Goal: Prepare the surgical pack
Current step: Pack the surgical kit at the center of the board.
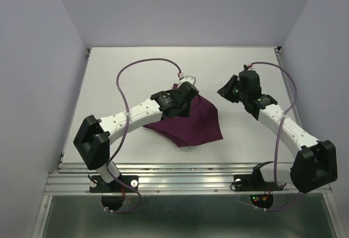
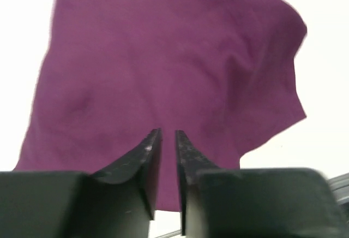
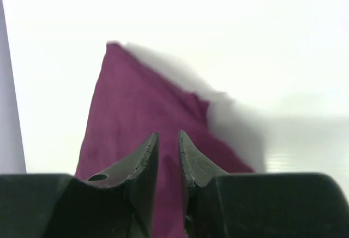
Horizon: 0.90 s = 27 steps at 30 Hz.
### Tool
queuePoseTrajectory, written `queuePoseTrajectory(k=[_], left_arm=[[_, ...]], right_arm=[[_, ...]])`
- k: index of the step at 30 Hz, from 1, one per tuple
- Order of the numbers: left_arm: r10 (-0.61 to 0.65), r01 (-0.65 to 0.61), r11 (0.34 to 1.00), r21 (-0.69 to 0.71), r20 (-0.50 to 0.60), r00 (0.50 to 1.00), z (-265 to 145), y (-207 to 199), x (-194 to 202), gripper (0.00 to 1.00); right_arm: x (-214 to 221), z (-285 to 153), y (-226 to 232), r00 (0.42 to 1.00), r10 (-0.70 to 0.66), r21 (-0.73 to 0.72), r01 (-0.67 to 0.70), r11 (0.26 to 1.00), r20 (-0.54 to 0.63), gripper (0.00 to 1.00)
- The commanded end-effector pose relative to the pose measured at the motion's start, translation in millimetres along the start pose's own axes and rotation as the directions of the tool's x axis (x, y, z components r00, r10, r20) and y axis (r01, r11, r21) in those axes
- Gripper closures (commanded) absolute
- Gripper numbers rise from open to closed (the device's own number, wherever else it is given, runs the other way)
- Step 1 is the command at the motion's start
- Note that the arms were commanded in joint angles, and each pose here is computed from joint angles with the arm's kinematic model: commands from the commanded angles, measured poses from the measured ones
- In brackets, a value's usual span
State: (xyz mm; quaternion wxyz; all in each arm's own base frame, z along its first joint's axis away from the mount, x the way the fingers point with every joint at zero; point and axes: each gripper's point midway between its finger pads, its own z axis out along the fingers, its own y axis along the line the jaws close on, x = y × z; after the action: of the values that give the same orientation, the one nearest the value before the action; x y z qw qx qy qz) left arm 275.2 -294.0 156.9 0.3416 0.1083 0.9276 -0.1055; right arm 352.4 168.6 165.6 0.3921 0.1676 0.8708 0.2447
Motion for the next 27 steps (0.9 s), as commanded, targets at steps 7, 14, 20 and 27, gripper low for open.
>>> queuePoseTrajectory(k=[7, 14, 20, 27], left_arm=[[0.202, -0.202, 0.979, -0.004, -0.054, 0.978, 40, -53, 30, 0.3], [0.252, -0.255, 0.967, -0.022, -0.093, 0.963, 68, -60, 39, 0.27], [0.278, -0.287, 0.955, -0.072, -0.115, 0.954, 90, -58, 41, 0.37], [0.308, -0.324, 0.942, -0.093, -0.153, 0.939, 109, -56, 54, 0.56]], right_arm=[[9, -28, -88, 0.996, 0.087, 0.138, -0.087, 0.987, 0.004, 0.73], [13, -30, -90, 0.996, 0.084, 0.142, -0.082, 0.986, -0.003, 0.73], [12, -31, -90, 0.997, 0.082, 0.144, -0.081, 0.986, -0.002, 0.73], [13, -32, -90, 0.997, 0.082, 0.141, -0.081, 0.987, -0.005, 0.73]])
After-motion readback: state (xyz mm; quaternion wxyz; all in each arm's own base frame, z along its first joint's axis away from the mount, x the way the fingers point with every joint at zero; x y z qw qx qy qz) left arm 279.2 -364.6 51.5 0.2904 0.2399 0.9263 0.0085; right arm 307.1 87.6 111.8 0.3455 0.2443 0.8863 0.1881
